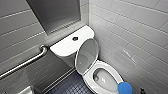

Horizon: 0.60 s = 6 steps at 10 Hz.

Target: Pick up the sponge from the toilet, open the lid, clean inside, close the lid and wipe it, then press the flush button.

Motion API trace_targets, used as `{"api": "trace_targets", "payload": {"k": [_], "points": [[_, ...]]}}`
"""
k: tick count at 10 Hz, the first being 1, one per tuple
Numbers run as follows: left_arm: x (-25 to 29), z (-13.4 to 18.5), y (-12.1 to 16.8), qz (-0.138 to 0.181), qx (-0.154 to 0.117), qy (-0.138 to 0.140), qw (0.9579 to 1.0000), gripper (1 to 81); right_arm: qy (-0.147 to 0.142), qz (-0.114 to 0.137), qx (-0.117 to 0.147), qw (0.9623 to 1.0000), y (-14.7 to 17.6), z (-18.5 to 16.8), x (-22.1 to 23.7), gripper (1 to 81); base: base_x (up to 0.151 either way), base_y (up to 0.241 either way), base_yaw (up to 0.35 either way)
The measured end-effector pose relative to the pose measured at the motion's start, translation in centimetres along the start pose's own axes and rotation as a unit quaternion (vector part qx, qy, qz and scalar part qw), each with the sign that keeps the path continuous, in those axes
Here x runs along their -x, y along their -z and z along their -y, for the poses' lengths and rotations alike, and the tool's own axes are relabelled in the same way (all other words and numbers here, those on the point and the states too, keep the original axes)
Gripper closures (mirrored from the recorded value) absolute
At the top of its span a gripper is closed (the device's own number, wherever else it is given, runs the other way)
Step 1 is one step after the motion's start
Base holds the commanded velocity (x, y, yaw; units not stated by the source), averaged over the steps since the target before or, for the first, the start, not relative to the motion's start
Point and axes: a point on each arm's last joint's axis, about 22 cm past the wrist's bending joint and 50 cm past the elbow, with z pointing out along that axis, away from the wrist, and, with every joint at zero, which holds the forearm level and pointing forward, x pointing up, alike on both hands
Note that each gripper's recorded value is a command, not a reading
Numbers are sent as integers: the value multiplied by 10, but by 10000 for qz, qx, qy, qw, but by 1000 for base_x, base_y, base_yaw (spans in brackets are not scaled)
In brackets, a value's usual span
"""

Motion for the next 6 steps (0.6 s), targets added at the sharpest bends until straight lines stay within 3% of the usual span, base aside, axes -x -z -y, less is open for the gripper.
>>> {"api": "trace_targets", "payload": {"k": [6], "points": [[0, 0, 0, -3, -3, -5, 10000, 10, 552, 396, -242, 9974, -78, 56, -34, 811, 0, 0, 0]]}}
